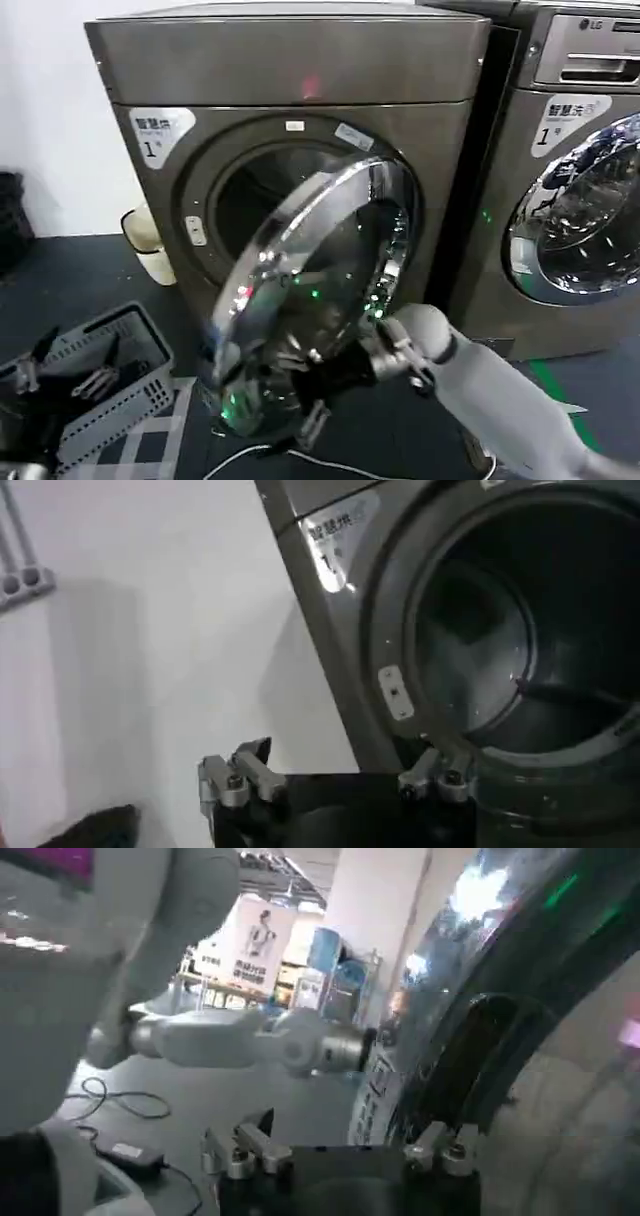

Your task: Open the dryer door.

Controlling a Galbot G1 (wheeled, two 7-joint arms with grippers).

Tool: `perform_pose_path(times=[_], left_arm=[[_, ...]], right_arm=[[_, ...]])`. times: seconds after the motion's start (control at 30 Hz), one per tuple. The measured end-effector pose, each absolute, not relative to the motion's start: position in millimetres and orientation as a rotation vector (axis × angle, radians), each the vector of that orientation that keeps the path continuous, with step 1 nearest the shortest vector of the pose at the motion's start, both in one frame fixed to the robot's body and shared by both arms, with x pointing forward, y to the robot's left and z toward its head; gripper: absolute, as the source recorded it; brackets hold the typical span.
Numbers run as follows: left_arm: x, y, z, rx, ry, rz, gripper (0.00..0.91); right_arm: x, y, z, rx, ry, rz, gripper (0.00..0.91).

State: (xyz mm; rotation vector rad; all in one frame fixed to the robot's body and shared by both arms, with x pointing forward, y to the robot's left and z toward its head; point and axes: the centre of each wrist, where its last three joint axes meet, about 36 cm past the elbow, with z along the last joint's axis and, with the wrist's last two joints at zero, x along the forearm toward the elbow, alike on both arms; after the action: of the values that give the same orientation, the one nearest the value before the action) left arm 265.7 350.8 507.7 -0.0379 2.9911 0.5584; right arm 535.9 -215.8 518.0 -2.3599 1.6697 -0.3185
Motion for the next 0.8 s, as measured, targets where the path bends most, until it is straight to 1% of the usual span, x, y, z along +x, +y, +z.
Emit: perform_pose_path(times=[0.23, 0.43, 0.6, 0.8], left_arm=[[295.2, 339.9, 502.1, 0.156, 2.974, 0.549, 0.907], [324.6, 317.7, 495.8, 0.321, 2.941, 0.537, 0.907], [345.7, 298.7, 490.5, 0.444, 2.912, 0.505, 0.907], [359.7, 274.8, 488.4, 0.626, 2.865, 0.46, 0.907]], right_arm=[[517.0, -297.5, 516.3, -2.206, 1.866, -0.363, 0.907], [469.7, -372.5, 509.0, -1.936, 2.119, -0.369, 0.907], [410.9, -421.6, 509.9, -1.539, 2.351, -0.451, 0.907], [313.3, -480.3, 510.6, -0.855, 2.594, -0.68, 0.907]])
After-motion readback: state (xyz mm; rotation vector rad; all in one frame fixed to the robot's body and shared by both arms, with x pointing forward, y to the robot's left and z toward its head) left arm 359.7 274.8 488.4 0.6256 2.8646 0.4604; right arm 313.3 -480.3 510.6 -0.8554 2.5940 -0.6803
